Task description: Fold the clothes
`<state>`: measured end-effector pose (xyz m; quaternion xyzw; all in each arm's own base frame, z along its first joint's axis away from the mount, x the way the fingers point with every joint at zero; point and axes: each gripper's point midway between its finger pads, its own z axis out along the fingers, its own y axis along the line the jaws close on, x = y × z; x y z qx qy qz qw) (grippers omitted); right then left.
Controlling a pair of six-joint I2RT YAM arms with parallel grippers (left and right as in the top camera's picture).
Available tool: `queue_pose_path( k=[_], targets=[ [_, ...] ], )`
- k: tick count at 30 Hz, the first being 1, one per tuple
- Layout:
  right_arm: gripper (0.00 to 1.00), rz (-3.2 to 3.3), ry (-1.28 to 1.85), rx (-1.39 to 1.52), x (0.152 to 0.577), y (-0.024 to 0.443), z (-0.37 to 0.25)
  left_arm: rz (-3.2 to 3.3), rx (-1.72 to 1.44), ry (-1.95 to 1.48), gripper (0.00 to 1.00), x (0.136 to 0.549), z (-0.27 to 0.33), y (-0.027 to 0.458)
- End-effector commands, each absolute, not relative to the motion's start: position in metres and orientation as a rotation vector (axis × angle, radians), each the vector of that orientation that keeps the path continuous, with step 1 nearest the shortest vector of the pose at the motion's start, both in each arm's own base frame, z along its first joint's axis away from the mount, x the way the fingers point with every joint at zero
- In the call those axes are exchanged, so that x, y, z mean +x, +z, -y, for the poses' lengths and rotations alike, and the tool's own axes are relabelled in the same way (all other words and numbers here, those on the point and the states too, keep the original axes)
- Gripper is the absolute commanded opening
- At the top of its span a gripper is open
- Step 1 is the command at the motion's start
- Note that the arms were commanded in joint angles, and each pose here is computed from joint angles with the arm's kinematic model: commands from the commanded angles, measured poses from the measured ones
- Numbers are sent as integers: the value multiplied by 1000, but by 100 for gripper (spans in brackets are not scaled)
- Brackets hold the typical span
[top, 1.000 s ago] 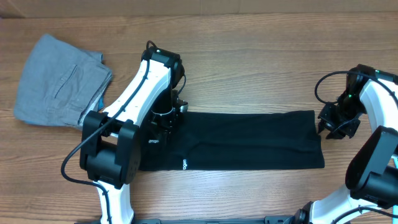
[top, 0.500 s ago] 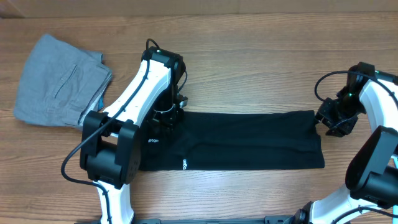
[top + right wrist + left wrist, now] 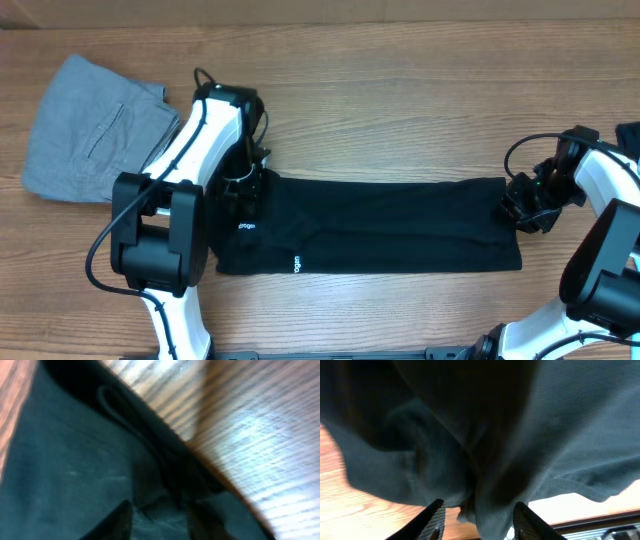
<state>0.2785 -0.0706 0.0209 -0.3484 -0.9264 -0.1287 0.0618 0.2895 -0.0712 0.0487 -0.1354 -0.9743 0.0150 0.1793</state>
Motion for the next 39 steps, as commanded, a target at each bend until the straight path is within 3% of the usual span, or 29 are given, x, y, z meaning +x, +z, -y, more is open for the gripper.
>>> queue_pose_path(
  k=[1,6,9,13,16,18,26,34,39],
  targets=[
    [33,2826,-452,-1064,286,24,67,2746,-371,180,43,280,85,46],
    [29,2833,-494,-1031,287,26,63,2759,-378,271,37,282,95,41],
    [33,2842,-498,-1035,289,23,63,2773,-380,312,35,286,101,41],
    [22,2828,-495,-1060,286,18,62,2804,-389,317,25,293,102,38],
    [4,2816,-494,-1061,283,19,61,2804,-390,316,14,293,101,38],
    [4,2805,-481,-1071,283,27,66,2798,-395,307,4,292,100,39],
    [4,2801,-321,-1116,277,75,95,2802,-384,255,4,293,89,38],
    [4,2735,-193,-1095,253,67,99,2791,-316,246,4,291,73,39],
    [9,2707,-196,-1086,243,56,94,2786,-289,251,4,291,67,40]
  ],
)
